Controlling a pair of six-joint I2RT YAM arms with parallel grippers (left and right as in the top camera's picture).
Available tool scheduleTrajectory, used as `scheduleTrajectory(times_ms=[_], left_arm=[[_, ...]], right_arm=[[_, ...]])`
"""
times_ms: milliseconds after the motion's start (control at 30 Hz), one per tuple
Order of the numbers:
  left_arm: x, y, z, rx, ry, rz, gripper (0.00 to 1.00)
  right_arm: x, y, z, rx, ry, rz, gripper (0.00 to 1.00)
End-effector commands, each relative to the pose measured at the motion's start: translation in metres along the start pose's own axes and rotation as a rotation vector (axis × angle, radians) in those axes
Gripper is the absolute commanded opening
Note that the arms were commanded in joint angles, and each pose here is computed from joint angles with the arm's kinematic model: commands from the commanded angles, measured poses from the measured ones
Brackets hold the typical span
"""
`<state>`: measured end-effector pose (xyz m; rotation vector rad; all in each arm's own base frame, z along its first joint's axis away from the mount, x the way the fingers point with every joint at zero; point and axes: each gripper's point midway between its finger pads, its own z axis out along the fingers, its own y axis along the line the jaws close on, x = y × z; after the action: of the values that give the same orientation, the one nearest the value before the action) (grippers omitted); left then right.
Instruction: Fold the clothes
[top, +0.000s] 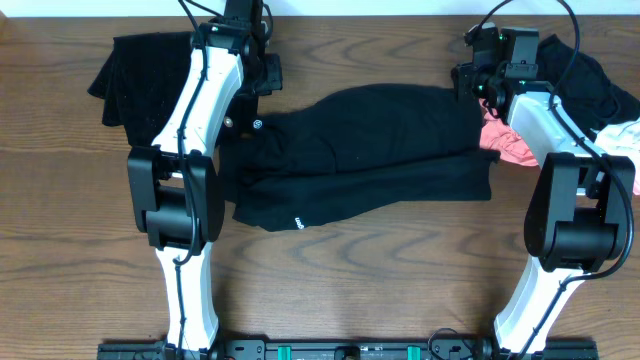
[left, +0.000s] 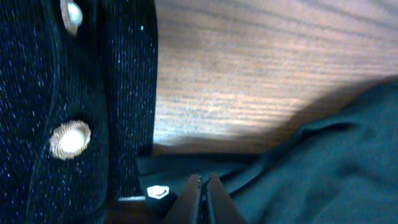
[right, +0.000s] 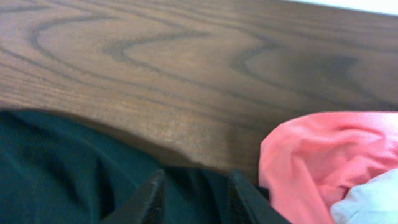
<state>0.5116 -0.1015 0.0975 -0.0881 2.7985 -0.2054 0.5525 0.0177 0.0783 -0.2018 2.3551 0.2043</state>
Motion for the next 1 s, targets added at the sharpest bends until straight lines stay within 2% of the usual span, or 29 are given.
scheduleTrajectory(times_ms=[0, 67, 167, 400, 700, 967], left_arm=[[0.005, 0.005, 0.001, -0.016, 0.022, -0.032, 0.21], [0.011, 0.007, 0.001, -0.023, 0.046, -0.062, 0.40], [0.020, 0.009, 0.001, -0.033, 0.079, -0.099, 0.49], [0.030, 0.012, 0.013, -0.050, 0.123, -0.138, 0.49], [0.049, 0.020, 0.063, -0.078, 0.209, -0.157, 0.49], [0.052, 0.022, 0.070, -0.082, 0.220, -0.158, 0.49]], right_arm=[[0.006, 0.008, 0.007, -0.027, 0.023, 0.018, 0.42], [0.009, 0.011, 0.007, -0.039, 0.038, 0.021, 0.46], [0.014, 0.014, 0.007, -0.047, 0.059, 0.025, 0.48], [0.018, 0.016, 0.006, -0.057, 0.076, 0.028, 0.49], [0.021, 0.016, 0.006, -0.058, 0.086, 0.031, 0.50], [0.021, 0.016, 0.006, -0.058, 0.087, 0.031, 0.50]])
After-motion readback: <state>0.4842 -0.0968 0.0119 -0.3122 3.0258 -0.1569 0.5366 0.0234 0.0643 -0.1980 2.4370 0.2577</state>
